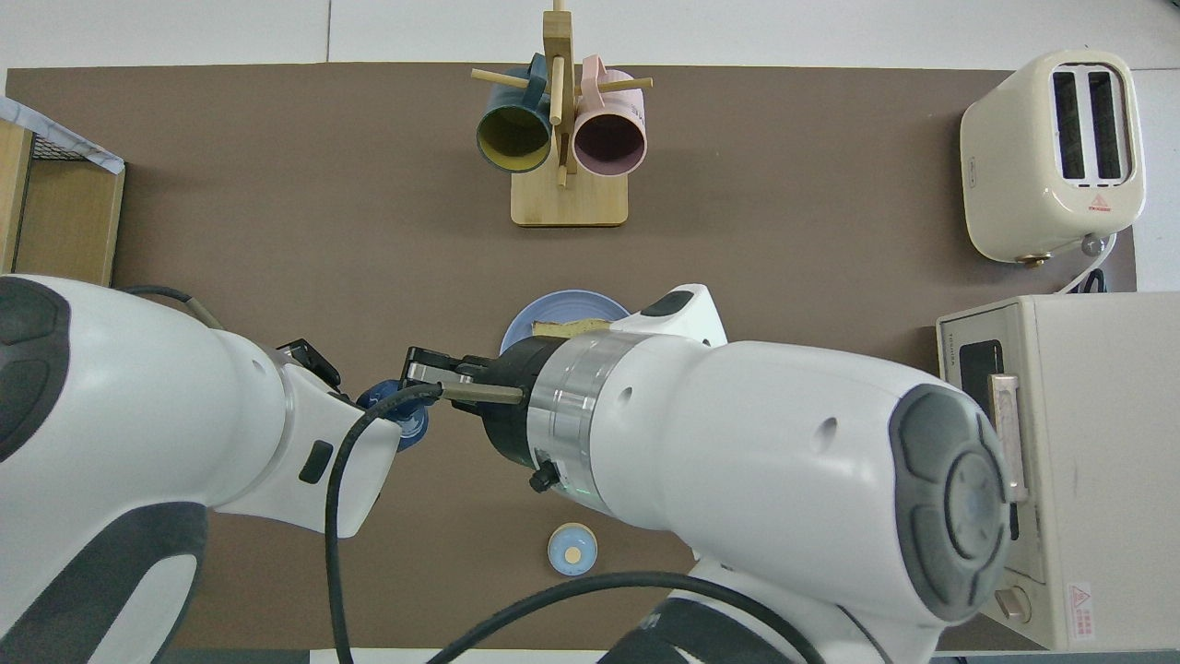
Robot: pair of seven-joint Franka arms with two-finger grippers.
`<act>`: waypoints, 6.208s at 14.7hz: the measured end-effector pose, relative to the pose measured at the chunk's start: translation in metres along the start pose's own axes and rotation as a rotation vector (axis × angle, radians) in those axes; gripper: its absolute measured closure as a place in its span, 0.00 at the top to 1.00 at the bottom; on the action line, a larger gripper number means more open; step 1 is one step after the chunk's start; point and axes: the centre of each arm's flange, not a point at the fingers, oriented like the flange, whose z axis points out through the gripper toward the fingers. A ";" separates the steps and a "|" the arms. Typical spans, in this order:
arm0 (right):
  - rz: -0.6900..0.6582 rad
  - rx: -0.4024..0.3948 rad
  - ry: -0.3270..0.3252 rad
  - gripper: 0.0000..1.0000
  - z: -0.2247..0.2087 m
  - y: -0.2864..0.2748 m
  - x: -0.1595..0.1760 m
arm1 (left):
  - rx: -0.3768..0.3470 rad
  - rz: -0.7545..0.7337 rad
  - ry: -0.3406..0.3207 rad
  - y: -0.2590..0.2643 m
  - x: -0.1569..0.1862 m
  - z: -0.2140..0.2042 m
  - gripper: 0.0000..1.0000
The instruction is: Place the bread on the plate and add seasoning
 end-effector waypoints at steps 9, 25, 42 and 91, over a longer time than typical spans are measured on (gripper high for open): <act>0.017 -0.002 0.011 0.04 -0.006 0.005 0.013 | 0.023 -0.010 0.026 0.000 0.005 -0.004 0.41; 0.032 0.004 0.047 0.70 -0.019 0.009 0.033 | 0.009 -0.019 0.009 0.003 0.005 0.002 0.41; -0.176 -0.564 -0.014 1.00 -0.100 0.188 0.151 | 0.097 -0.050 -0.075 0.041 0.034 0.011 0.41; -0.131 -0.738 -0.132 1.00 -0.242 0.329 0.197 | 0.524 0.131 -0.745 0.034 0.182 0.250 0.41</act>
